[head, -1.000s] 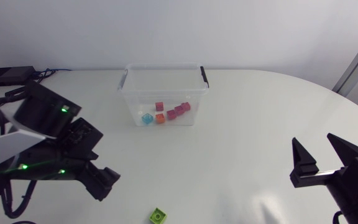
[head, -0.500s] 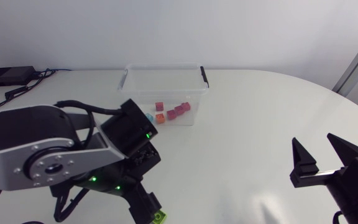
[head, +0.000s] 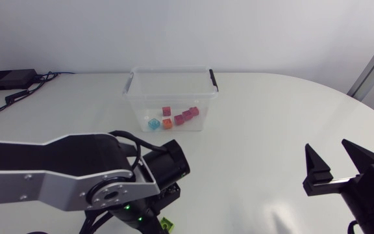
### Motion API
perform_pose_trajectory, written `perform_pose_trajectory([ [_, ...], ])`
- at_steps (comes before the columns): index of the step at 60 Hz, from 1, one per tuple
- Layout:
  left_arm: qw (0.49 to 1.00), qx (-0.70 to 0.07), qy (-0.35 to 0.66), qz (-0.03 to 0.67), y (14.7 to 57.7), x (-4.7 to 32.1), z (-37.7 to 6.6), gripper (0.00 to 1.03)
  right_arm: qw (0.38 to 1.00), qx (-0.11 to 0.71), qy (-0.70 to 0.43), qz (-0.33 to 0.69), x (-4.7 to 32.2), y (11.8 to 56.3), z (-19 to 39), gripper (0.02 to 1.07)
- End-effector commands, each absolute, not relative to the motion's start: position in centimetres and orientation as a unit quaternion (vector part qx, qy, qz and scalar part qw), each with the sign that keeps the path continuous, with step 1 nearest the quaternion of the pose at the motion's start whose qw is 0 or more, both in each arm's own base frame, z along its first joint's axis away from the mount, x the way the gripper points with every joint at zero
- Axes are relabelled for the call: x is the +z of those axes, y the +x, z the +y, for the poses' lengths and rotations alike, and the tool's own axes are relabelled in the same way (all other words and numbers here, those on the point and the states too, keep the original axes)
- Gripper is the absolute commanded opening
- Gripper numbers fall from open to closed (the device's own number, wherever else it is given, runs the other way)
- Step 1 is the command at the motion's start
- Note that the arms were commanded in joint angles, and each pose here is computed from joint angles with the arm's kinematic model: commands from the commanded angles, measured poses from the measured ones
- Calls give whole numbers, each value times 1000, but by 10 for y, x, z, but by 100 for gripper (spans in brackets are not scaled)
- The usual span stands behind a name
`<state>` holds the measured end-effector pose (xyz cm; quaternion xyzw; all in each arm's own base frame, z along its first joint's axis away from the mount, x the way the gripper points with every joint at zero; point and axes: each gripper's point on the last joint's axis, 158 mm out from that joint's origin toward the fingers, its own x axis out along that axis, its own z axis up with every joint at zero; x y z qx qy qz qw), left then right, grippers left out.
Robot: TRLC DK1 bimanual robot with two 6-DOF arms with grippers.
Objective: Place the duplo bricks in the container
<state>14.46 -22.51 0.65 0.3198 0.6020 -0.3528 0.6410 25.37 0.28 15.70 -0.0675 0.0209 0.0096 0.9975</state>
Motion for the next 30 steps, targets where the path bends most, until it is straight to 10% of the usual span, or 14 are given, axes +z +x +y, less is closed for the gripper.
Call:
perform_pose_trajectory([
  [1, 640, -359, 296, 612, 146, 12, -239, 99, 997, 9, -73, 28, 149, 254, 2, 103],
  [30, 622, -386, 273, 624, 140, -10, -259, 99, 997, 9, -73, 28, 149, 254, 2, 103],
])
